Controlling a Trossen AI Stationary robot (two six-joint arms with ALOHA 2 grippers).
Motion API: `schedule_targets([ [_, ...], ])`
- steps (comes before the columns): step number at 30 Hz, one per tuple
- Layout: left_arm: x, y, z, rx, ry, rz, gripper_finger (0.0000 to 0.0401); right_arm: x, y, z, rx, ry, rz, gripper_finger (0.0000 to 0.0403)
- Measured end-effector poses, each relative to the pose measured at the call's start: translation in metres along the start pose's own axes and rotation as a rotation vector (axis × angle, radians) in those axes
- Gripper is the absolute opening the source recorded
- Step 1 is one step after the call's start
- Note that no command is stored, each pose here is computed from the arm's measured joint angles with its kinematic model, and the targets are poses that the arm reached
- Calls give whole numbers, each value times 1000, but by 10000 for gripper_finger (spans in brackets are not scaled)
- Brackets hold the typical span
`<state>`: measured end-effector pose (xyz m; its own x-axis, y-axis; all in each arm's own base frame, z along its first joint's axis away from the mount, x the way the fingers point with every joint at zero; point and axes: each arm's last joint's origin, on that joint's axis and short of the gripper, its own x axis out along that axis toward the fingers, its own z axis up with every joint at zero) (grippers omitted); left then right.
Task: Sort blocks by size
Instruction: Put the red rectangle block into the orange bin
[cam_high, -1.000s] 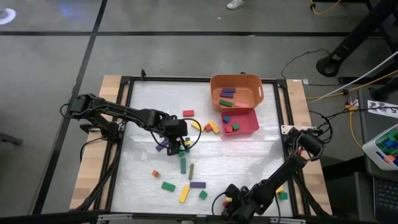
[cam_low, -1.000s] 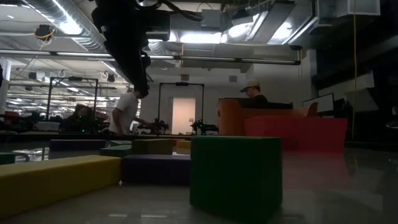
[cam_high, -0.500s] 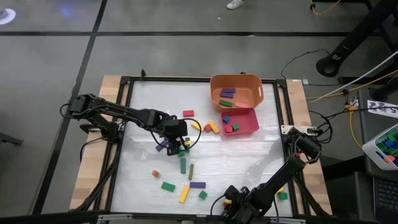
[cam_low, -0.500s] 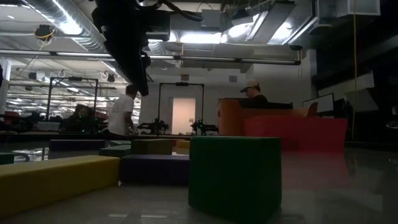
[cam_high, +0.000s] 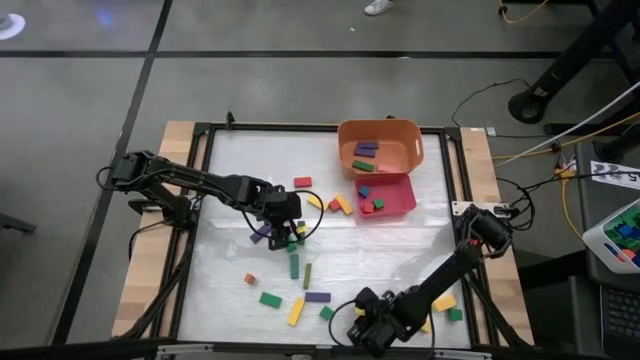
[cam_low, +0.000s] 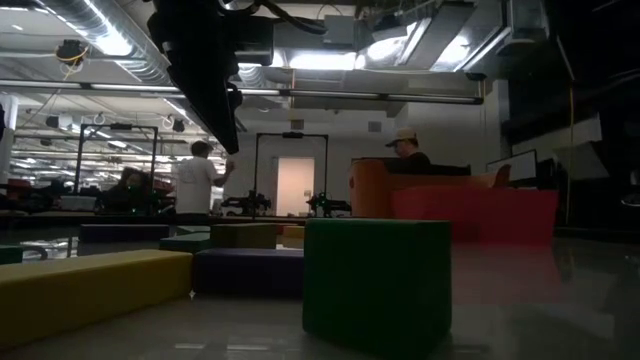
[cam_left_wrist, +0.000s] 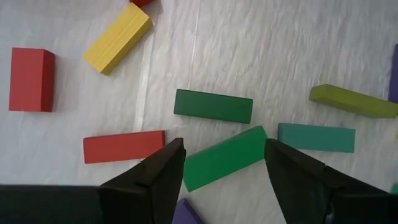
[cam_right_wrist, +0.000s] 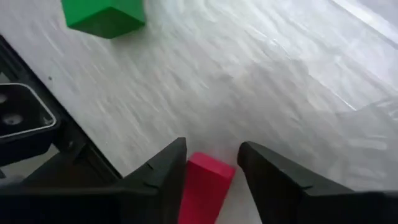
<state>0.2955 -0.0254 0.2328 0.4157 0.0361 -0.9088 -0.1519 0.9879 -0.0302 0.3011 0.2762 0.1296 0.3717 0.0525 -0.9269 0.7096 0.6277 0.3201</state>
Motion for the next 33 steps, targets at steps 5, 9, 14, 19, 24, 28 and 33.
schedule_targets([
  [5, 0, 0, 0, 0, 0, 0, 210, 0, 0, -1, -37, 21, 7, 108],
  [9, 0, 0, 0, 0, 0, 0, 210, 0, 0, -1, -41, 21, 4, 77],
  [14, 0, 0, 0, 0, 0, 0, 210, -1, -1, 0, -49, -1, -4, 54],
  [19, 0, 0, 0, 0, 0, 0, 210, -11, 0, 4, -149, -73, 14, 38],
  [24, 0, 0, 0, -2, 0, 0, 210, -34, 4, 13, -188, -142, 55, 20],
  [28, 0, 0, 0, -3, 0, 0, 210, -40, 5, 8, -203, -19, 83, 10],
  [33, 0, 0, 0, -4, 0, 0, 210, -42, 9, 4, -203, 189, 136, 12],
])
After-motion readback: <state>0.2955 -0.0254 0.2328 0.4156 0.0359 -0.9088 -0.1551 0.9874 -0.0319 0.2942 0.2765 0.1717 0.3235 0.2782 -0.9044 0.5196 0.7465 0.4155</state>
